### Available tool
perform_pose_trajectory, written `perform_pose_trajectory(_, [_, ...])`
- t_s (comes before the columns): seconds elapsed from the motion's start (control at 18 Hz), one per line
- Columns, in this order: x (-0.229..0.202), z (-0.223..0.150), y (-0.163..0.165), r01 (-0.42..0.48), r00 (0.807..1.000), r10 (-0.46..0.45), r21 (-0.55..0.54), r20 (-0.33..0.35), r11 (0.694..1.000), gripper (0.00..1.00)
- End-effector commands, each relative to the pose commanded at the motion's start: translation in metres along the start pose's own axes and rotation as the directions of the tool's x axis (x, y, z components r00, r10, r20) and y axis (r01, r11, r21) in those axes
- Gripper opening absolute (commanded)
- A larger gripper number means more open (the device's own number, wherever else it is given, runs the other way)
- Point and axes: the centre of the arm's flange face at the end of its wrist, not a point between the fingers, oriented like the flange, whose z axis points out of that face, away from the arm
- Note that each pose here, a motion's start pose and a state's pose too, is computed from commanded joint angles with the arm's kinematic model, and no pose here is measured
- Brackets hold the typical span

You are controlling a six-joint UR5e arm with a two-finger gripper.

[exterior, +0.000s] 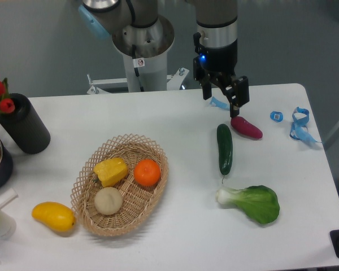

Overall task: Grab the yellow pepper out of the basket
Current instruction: 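Move the open gripper from above the cucumber toward the wicker basket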

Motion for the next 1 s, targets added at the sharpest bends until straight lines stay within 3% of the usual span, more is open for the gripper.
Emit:
perform_pose_trajectory(0.44, [-0.001,0.007,-0.006,0.012,1.0,-0.012,0.041,-0.01,0.999,1.0])
perform_pose_trajectory(0.61, [0.005,0.015,-0.008,0.103,0.995,-0.102,0.065,-0.018,0.993,1.0])
perform_pose_trajectory(0.72, [0.008,0.025,-0.013,0.116,0.993,-0.12,0.133,0.02,0.984,1.0])
perform_pose_trajectory(1.0, [0.012,0.048,-0.022,0.28,0.96,-0.275,0.181,-0.051,0.943,1.0])
